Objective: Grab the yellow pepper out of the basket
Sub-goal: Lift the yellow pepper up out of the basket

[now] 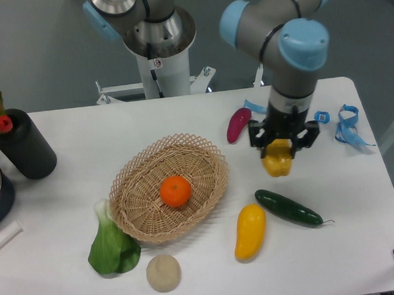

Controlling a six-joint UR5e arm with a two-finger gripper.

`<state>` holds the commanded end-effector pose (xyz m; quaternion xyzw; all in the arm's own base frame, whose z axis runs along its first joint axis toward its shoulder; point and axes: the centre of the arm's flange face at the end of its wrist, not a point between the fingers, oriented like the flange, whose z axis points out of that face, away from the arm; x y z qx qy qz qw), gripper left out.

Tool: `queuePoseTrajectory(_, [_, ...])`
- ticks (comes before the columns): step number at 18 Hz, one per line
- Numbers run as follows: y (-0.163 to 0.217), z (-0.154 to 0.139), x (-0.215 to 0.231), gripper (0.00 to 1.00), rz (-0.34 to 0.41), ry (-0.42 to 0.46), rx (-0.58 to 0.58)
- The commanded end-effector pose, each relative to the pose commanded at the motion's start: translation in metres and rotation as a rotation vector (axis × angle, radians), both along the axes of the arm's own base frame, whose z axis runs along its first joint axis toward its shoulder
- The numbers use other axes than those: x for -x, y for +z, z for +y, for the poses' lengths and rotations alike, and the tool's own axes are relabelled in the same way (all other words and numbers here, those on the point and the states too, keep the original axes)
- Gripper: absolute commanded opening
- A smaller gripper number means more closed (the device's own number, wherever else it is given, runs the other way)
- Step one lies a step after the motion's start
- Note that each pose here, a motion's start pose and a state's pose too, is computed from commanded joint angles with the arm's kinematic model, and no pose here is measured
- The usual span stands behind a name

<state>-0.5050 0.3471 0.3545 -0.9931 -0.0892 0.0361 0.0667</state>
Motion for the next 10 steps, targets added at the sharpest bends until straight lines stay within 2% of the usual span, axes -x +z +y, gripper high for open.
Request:
queuePoseTrajectory(3, [-0.001, -0.003, 0.015, 0.18, 0.024, -0.145, 0.058])
queuePoseTrajectory(5, [0.000, -0.003, 0.030, 0.18, 0.036, -0.207, 0.079])
queuePoseTrajectory(10, [-0.001, -0.004, 0.041, 0.18, 0.005, -0.218, 0.090])
